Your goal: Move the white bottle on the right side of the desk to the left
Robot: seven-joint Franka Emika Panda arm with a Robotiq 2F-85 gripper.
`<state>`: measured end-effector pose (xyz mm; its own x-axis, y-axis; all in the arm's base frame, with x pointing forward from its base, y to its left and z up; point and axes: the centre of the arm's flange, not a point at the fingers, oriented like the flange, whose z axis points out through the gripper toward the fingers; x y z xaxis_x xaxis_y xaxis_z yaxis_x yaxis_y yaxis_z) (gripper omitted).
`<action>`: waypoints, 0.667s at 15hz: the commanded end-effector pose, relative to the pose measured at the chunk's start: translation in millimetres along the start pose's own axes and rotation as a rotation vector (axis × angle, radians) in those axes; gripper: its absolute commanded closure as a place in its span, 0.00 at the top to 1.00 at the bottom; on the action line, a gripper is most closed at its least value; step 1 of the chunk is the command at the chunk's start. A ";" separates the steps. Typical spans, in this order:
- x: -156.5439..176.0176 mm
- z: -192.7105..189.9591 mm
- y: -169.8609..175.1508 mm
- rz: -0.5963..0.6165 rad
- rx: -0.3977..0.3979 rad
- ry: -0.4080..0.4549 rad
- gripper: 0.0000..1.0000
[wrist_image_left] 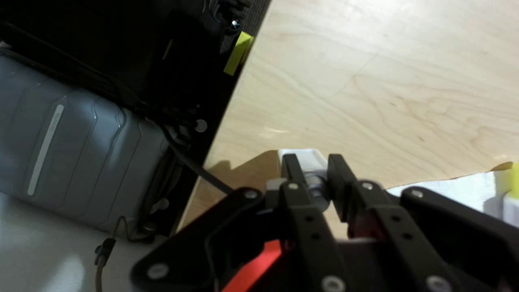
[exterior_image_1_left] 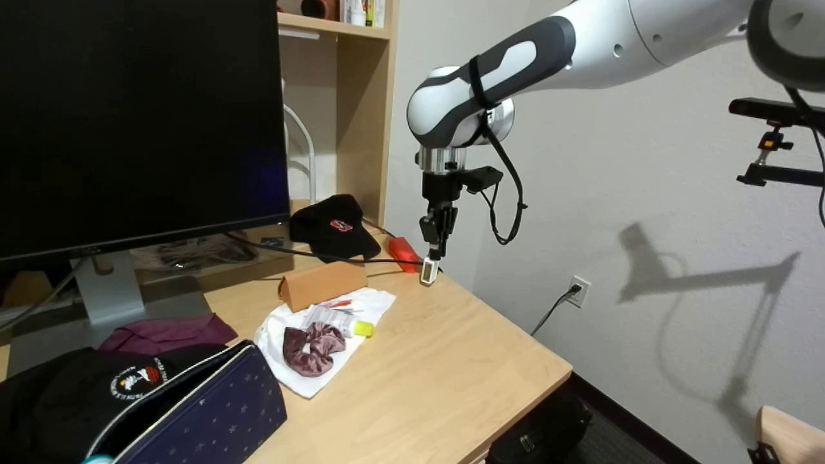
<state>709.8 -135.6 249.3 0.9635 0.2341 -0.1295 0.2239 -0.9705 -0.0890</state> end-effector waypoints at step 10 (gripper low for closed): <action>-36.2 -28.5 -132.1 -0.224 0.067 -0.067 0.12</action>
<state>649.2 -16.9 294.0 0.8779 0.4499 -0.1638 0.4197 -0.8878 -0.1889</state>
